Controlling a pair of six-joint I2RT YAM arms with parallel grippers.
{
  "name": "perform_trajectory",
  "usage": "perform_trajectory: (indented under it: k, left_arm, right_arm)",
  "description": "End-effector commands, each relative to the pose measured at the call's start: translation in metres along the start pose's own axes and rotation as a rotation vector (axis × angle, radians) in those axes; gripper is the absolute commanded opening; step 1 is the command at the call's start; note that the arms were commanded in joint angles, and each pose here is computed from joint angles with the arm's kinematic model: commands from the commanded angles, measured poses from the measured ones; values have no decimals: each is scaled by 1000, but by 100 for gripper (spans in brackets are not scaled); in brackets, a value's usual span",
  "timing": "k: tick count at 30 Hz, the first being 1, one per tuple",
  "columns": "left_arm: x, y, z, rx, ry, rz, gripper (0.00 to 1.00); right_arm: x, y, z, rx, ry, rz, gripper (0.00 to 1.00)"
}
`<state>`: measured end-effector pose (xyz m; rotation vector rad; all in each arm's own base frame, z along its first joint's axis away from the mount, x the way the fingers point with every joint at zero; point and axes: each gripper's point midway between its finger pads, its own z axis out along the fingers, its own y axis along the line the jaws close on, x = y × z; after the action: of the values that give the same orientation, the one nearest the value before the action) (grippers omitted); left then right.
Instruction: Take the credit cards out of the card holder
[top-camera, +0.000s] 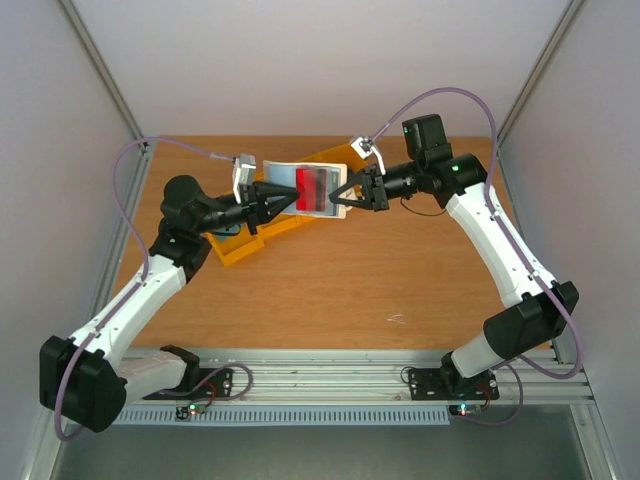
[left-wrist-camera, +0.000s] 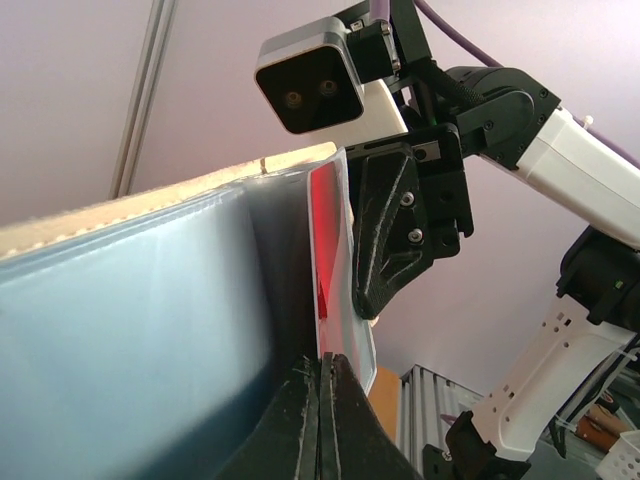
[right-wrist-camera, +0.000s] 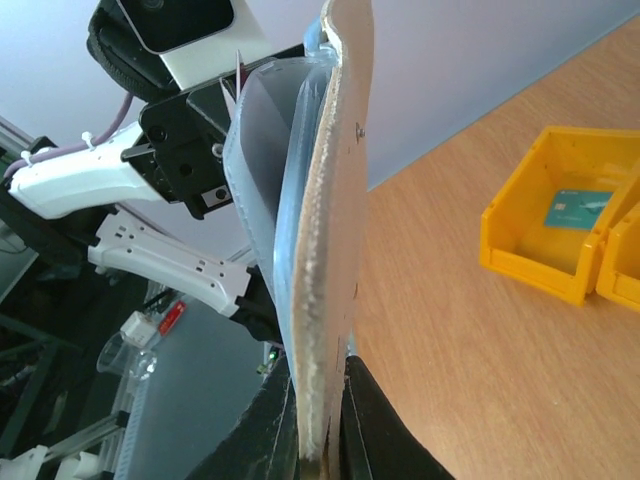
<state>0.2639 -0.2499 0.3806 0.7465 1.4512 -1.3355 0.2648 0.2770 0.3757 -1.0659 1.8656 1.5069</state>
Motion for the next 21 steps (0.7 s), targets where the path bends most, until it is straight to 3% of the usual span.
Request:
perform_trajectory:
  k: [1,9,15,21]
  left_arm:
    - [-7,2,-8,-32,-32,29,0]
    - [-1,11,-11,-82,-19,32,0]
    - [6,42,-22,-261,10,113,0]
    - [15,54,-24,-315,55,178,0]
  right_arm:
    - [2,11,-5,-31,2,-3,6]
    - [0,0,-11,39,-7,5,1]
    - [5,-64,-54,242,-78,200,1]
    - [17,-102,-78,349,-122,317,1]
